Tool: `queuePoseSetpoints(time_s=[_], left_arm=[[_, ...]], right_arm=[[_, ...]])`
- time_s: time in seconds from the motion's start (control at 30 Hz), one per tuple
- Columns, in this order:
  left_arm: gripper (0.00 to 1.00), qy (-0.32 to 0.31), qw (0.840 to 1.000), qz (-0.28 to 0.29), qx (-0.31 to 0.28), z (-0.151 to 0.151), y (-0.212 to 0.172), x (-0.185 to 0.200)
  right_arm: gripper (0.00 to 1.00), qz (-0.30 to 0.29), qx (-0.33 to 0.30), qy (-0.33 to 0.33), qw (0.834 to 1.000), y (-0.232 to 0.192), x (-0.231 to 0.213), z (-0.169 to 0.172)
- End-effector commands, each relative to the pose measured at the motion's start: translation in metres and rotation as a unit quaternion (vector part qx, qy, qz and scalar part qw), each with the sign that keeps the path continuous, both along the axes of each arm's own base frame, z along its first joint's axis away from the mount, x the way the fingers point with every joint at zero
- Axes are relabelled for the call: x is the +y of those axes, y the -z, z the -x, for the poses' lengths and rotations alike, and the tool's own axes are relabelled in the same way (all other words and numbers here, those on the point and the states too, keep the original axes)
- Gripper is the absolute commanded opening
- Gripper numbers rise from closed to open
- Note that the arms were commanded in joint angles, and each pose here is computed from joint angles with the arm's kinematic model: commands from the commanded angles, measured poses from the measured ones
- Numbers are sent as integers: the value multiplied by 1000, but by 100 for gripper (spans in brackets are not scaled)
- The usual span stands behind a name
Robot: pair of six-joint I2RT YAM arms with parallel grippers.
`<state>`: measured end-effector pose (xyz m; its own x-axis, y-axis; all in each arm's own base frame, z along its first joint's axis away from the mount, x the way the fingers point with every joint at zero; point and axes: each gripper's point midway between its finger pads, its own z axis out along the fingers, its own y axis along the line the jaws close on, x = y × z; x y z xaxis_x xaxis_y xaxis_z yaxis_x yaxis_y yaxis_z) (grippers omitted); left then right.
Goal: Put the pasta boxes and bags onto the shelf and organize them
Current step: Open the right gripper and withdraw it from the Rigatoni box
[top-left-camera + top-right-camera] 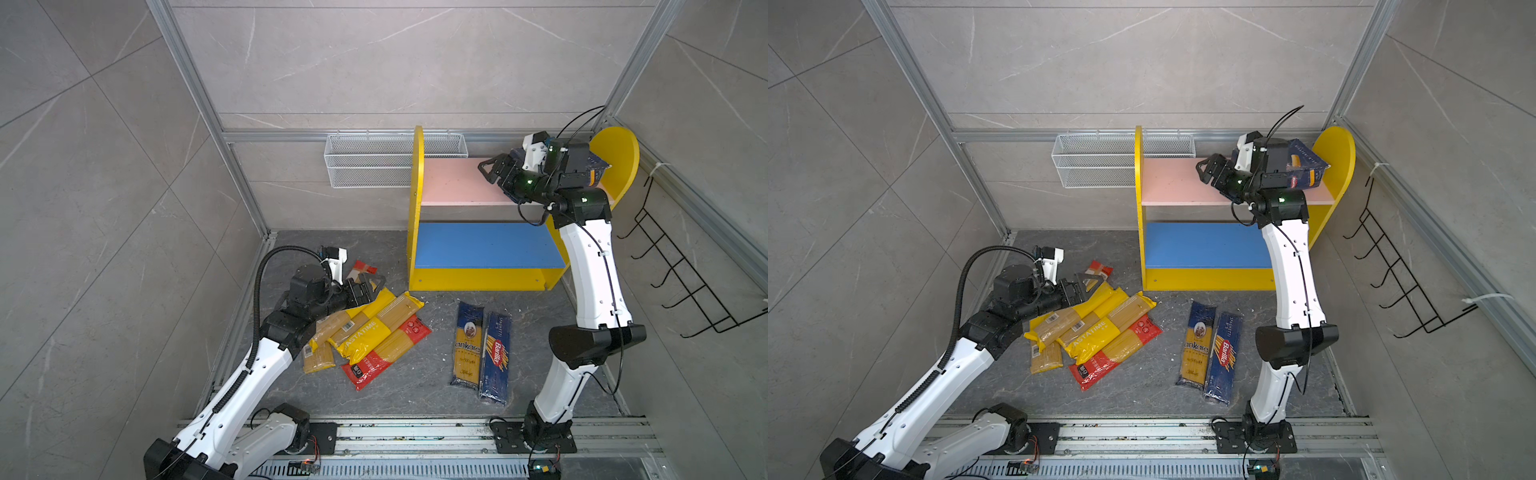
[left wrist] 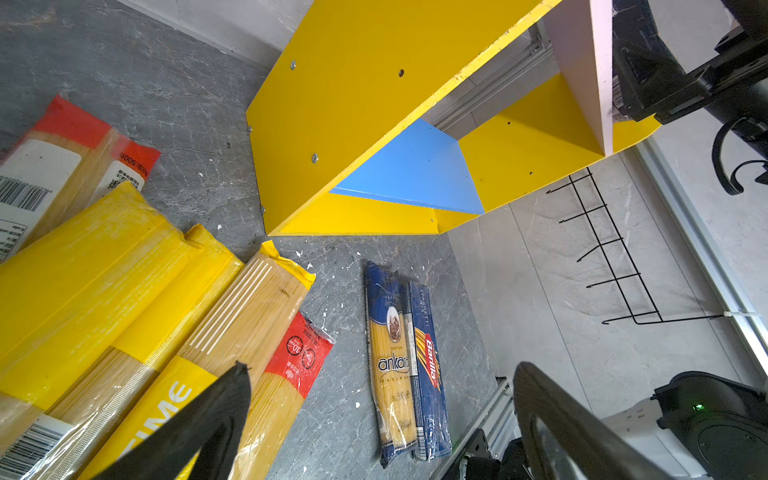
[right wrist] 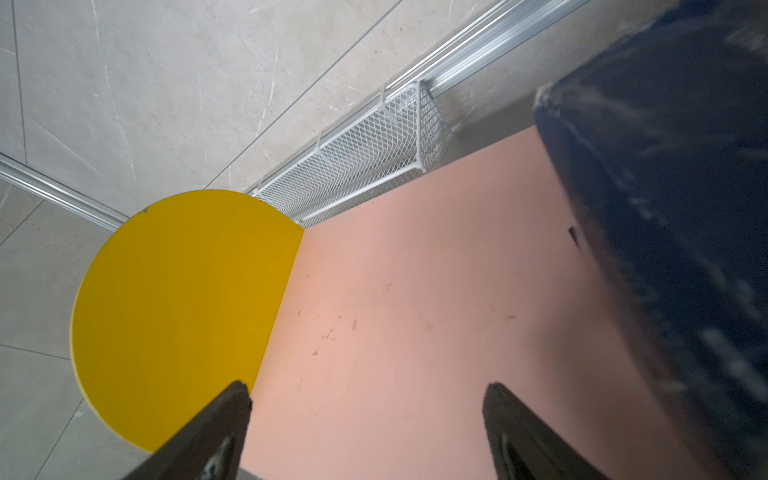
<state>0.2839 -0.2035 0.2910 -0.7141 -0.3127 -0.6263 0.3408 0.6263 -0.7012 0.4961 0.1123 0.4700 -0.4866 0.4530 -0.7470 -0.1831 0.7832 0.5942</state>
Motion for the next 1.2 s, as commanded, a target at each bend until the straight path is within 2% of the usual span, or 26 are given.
queuePoseSetpoints(time_s=[0.0, 0.27, 0.5, 0.77, 0.93, 1.03, 1.17], left_arm=[[100, -2, 1000, -5, -21, -5, -11, 2], [100, -2, 1000, -7, -17, -10, -10, 1], [100, -3, 1000, -3, -14, -8, -9, 2], [100, -2, 1000, 1, -10, 2, -5, 5], [100, -7, 1000, -3, -12, 9, -5, 10], [100, -26, 999, -23, -6, 11, 1, 19], [100, -30, 999, -41, 6, 18, 14, 25]], right_arm=[[89, 30, -14, 29, 999, 0, -11, -13], [90, 47, -20, 53, 997, 4, -19, -23], [90, 37, -23, 5, 999, -1, 2, -10], [90, 29, -52, -60, 996, -29, 32, 52], [91, 29, -57, -67, 996, -38, 30, 89], [91, 42, -43, -52, 997, -28, 19, 114], [91, 57, 1, -25, 998, 12, 1, 154]])
